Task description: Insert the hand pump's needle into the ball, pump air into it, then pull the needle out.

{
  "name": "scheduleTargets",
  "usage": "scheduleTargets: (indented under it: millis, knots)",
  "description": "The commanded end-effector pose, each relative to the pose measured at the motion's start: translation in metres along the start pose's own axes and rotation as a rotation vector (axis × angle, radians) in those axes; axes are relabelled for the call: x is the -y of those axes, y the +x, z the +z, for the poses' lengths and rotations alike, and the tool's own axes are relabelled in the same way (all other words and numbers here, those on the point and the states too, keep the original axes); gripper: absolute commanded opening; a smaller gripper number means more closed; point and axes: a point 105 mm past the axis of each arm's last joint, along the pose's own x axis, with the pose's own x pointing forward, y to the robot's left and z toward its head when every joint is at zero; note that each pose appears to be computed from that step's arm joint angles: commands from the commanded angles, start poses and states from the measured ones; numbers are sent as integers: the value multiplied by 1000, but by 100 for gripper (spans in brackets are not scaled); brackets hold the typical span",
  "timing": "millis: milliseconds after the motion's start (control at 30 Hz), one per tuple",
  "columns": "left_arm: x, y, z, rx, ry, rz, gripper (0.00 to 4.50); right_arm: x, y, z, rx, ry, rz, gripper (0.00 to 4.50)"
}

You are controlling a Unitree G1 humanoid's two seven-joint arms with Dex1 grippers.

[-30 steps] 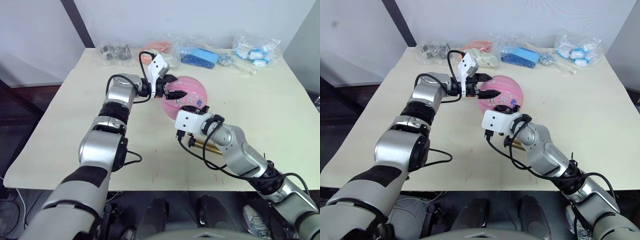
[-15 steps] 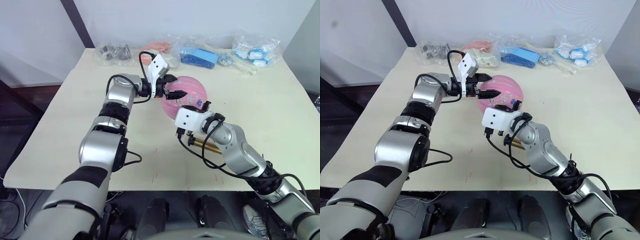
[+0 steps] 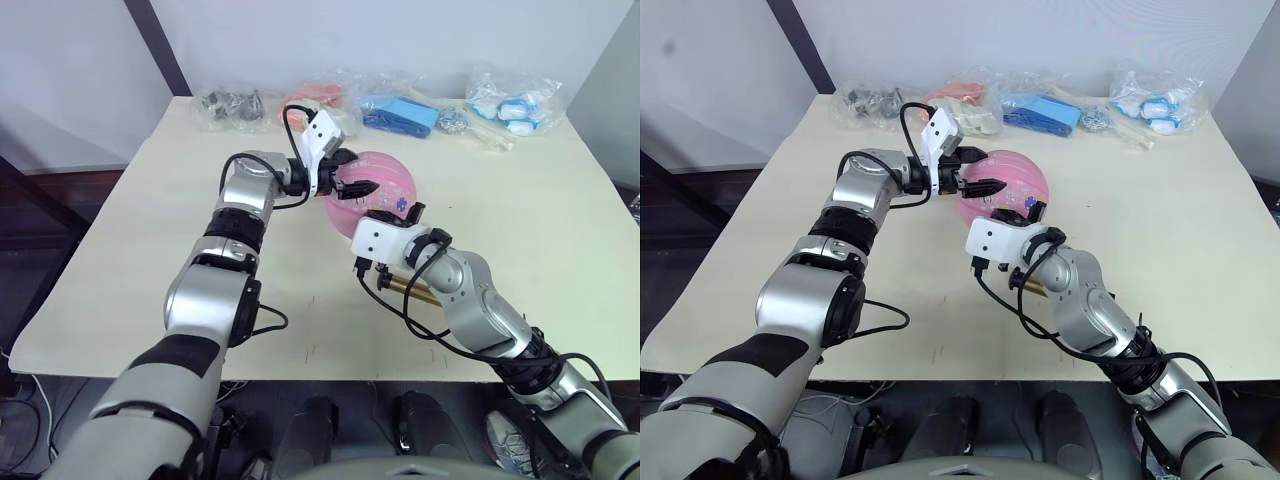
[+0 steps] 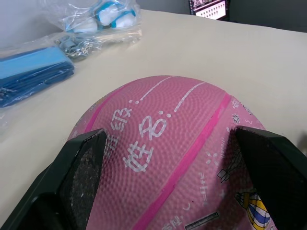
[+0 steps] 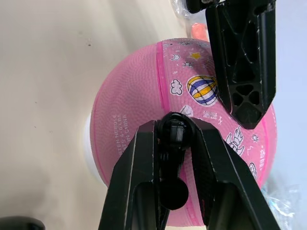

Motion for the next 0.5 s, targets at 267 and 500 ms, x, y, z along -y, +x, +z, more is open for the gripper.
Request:
scheduleTargets:
  millis: [267,500]
  knots:
    - [7,12,-37,-104,-69,38,450,5,-9,26,61,-66,-40,37]
    - [8,15,-39,-103,-51,43,450,6,-15,30,56,-41,-34,37]
